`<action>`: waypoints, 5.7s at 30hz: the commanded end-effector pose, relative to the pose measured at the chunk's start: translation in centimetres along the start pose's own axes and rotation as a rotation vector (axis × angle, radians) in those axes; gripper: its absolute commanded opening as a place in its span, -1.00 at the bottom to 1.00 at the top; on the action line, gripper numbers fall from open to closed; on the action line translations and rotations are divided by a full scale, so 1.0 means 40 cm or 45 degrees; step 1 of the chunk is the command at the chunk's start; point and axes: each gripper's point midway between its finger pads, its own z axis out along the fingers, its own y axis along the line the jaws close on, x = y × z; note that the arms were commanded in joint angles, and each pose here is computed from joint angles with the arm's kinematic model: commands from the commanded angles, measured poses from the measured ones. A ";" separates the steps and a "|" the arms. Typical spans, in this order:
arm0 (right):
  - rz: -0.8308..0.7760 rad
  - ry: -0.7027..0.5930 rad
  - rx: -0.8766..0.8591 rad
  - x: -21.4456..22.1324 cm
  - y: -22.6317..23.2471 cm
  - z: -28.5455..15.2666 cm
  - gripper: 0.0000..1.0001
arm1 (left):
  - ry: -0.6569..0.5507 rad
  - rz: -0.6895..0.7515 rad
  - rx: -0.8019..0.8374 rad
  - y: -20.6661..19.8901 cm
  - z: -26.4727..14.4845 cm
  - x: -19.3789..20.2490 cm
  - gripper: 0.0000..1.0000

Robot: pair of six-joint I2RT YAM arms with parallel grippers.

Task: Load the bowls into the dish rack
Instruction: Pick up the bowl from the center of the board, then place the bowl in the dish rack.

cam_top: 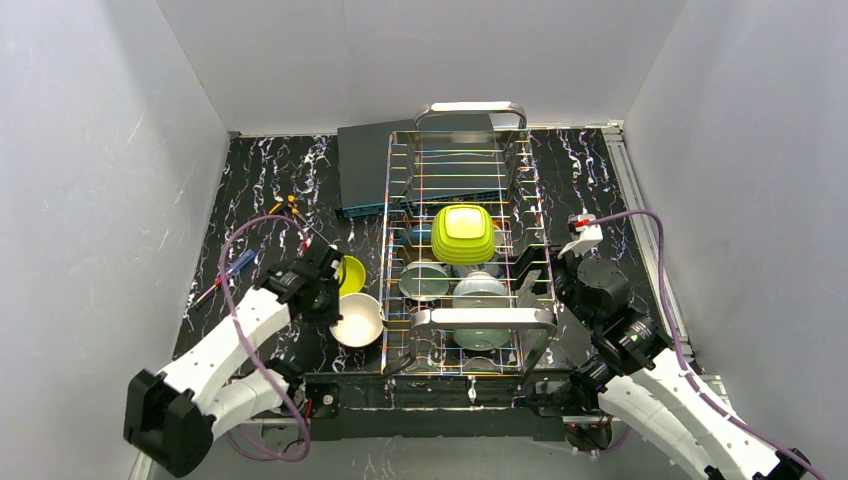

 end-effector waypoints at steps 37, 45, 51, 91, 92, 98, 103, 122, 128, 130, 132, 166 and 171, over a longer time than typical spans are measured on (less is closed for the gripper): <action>-0.034 -0.083 -0.066 -0.052 0.031 -0.008 0.97 | -1.607 0.561 0.915 -0.351 -0.309 -0.281 -1.00; -0.034 -0.085 -0.071 -0.054 0.033 -0.009 0.97 | -1.675 0.618 0.772 -0.370 -0.302 -0.266 -1.00; -0.038 -0.082 -0.069 -0.052 0.032 -0.009 0.97 | -1.787 0.609 0.645 -0.378 -0.306 -0.240 -1.00; -0.053 -0.066 -0.075 -0.044 0.032 -0.009 0.97 | -1.782 0.785 -0.011 -0.391 -0.190 -0.190 -1.00; -0.055 -0.063 -0.074 -0.043 0.031 -0.009 0.97 | -1.774 0.786 -0.025 -0.387 -0.184 -0.189 -1.00; -0.054 -0.058 -0.077 -0.040 0.033 -0.007 0.97 | -1.725 0.838 -0.111 -0.380 -0.143 -0.175 -1.00; -0.058 -0.049 -0.079 -0.037 0.033 -0.004 0.97 | -1.714 0.851 -0.097 -0.390 -0.132 -0.159 -1.00; -0.059 -0.048 -0.081 -0.035 0.033 -0.004 0.97 | -1.714 1.076 -0.059 -0.454 -0.110 -0.097 -1.00; -0.060 -0.050 -0.079 -0.034 0.032 -0.003 0.97 | -1.712 1.185 -0.068 -0.460 -0.097 -0.074 -0.99; -0.060 -0.047 -0.079 -0.032 0.031 -0.002 0.97 | -1.705 1.226 -0.086 -0.461 -0.087 -0.067 -0.97; -0.060 -0.047 -0.080 -0.033 0.032 -0.002 0.97 | -1.697 1.257 -0.116 -0.461 -0.079 -0.063 -0.93; -0.062 -0.057 -0.104 -0.051 0.048 -0.004 0.97 | -1.660 0.692 0.144 -0.356 -0.168 -0.084 0.78; -0.056 -0.051 -0.111 -0.046 0.050 0.000 0.97 | -1.572 0.579 0.300 -0.331 -0.173 -0.071 0.96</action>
